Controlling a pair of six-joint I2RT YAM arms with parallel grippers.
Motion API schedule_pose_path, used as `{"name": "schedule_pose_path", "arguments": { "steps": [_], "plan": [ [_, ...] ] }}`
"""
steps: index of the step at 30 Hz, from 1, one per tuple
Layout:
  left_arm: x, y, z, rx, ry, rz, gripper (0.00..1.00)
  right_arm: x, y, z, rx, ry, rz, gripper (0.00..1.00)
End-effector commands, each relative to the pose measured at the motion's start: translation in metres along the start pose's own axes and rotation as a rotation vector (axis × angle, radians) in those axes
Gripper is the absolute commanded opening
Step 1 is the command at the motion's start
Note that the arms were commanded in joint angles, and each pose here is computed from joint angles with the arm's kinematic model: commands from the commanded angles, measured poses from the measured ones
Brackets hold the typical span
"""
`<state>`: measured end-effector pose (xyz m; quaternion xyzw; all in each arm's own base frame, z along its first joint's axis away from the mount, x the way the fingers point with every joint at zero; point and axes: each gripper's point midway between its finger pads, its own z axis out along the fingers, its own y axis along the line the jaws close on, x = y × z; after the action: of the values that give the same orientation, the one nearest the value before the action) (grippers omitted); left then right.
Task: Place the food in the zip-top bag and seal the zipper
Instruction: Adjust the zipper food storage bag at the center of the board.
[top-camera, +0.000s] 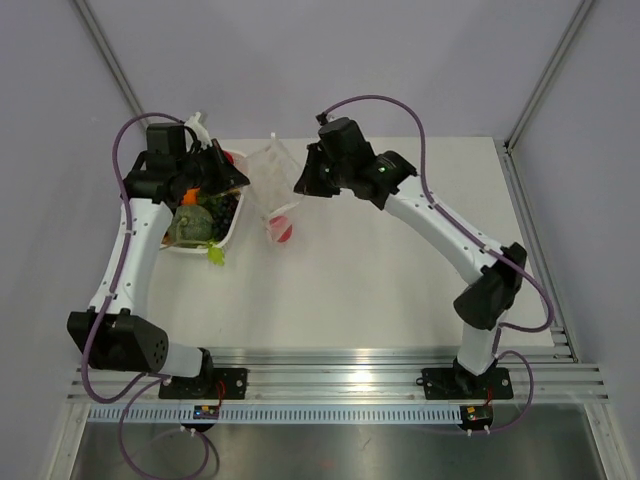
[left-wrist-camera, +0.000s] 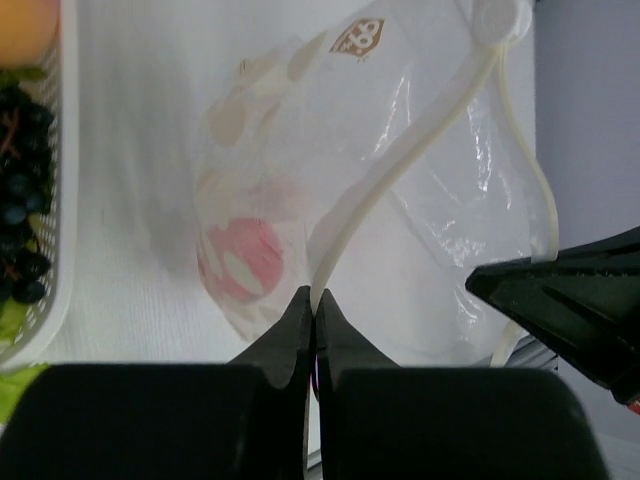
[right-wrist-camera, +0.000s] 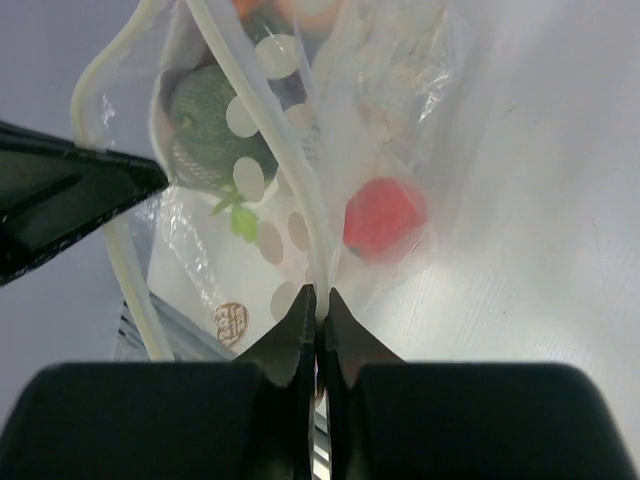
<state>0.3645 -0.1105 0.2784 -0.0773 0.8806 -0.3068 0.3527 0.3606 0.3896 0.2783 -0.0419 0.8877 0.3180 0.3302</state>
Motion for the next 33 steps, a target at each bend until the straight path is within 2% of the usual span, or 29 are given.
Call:
{"name": "schedule_pose_path", "arguments": {
  "steps": [1,2,4,6,8,11,12,16,18,19,20,26,28,29,31,33],
  "plan": [
    [-0.015,-0.025,-0.024,0.019,-0.069,0.094,0.00,-0.024,0.016,-0.065,-0.038,-0.144,-0.036,0.02],
    [-0.010,-0.023,-0.018,0.010,-0.051,0.088,0.00,-0.021,0.006,-0.060,-0.003,-0.149,-0.032,0.02],
    [0.003,-0.009,-0.004,-0.048,0.002,0.078,0.00,0.004,-0.026,-0.044,0.098,-0.077,-0.022,0.00],
    [0.018,-0.012,-0.001,-0.050,0.056,0.116,0.00,0.025,-0.046,-0.040,0.169,-0.015,-0.018,0.00],
    [0.025,-0.009,0.000,-0.075,0.075,0.159,0.00,0.039,-0.066,-0.040,0.220,-0.011,-0.002,0.00],
    [0.043,-0.003,0.010,-0.078,0.158,0.158,0.00,0.038,-0.068,-0.046,0.206,-0.049,0.015,0.01],
    [0.054,-0.005,0.014,-0.055,0.200,0.149,0.00,0.039,-0.066,-0.048,0.196,-0.049,0.017,0.05],
    [0.071,-0.013,0.022,-0.025,0.230,0.172,0.00,0.039,-0.066,-0.048,0.190,-0.056,0.025,0.11],
    [0.075,-0.017,0.024,-0.003,0.238,0.160,0.00,0.040,-0.066,-0.047,0.188,-0.056,0.025,0.17],
    [0.075,-0.017,0.026,0.005,0.235,0.154,0.00,0.040,-0.066,-0.048,0.185,-0.056,0.027,0.26],
    [0.075,-0.018,0.027,0.009,0.232,0.151,0.00,0.041,-0.066,-0.047,0.182,-0.054,0.026,0.28],
    [0.077,-0.034,0.026,0.090,0.237,0.148,0.00,0.039,-0.071,-0.056,0.193,-0.096,0.047,0.31],
    [0.077,-0.040,0.026,0.098,0.243,0.159,0.00,0.036,-0.071,-0.061,0.192,-0.119,0.057,0.28],
    [0.077,-0.043,0.026,0.102,0.243,0.166,0.00,0.038,-0.073,-0.061,0.190,-0.126,0.060,0.17],
    [0.075,-0.047,0.027,0.110,0.242,0.168,0.00,0.036,-0.073,-0.064,0.190,-0.142,0.072,0.02],
    [0.073,-0.050,0.027,0.120,0.242,0.171,0.00,0.034,-0.074,-0.068,0.194,-0.152,0.077,0.00]
  ]
}}
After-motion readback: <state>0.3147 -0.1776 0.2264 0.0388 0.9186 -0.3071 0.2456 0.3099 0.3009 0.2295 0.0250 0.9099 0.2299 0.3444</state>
